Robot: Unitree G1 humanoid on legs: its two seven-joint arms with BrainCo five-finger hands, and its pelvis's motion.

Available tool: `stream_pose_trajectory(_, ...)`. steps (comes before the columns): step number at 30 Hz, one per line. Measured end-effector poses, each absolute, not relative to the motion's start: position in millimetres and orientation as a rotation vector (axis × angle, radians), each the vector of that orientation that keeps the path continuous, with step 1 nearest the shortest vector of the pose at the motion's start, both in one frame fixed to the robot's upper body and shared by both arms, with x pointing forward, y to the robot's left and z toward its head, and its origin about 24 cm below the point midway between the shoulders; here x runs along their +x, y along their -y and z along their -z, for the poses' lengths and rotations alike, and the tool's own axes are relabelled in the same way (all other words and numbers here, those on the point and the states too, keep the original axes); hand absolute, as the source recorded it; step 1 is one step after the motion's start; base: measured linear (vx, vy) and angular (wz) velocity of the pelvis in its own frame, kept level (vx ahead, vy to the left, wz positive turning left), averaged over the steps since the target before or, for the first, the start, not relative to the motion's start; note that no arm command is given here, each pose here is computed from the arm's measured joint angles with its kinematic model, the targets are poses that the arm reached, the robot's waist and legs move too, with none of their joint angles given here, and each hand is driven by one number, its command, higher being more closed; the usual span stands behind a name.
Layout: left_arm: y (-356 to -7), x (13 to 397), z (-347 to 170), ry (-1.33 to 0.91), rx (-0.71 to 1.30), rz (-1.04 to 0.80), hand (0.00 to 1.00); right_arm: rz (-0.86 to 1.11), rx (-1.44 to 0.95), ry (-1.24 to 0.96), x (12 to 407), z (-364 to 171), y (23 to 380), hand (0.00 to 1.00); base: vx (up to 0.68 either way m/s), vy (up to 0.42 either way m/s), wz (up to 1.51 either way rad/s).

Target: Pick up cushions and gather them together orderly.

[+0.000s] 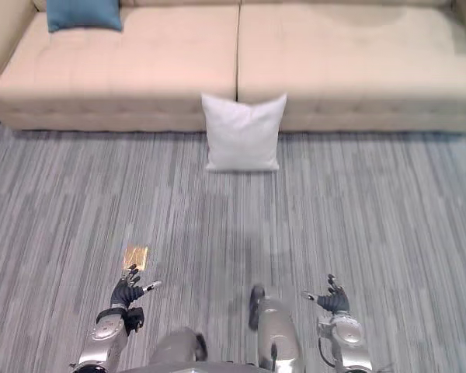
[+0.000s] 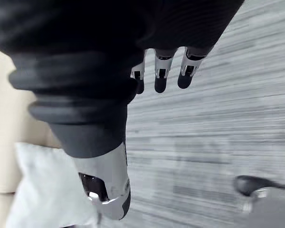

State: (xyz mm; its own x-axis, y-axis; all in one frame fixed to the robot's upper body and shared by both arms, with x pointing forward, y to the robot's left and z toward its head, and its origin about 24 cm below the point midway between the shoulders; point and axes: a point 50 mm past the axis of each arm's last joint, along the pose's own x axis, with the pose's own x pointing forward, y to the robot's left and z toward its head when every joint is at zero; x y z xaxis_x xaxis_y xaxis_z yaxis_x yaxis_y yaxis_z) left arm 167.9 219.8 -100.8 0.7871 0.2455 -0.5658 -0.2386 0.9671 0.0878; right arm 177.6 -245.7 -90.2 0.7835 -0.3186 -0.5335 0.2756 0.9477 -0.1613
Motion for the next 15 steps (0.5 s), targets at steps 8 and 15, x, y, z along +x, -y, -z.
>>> stream_pose_trajectory(8,-216,151,113,-0.686,0.007,-0.265,0.00,0.359,-0.051,-0.670,162,104,247,0.00,0.62,0.245,-0.41)
stream_pose_trajectory(15,-225,154,110,-0.677,0.035,-0.276,0.00,0.272,-0.100,-0.665,171,104,233,0.00,0.53,0.043,-0.25)
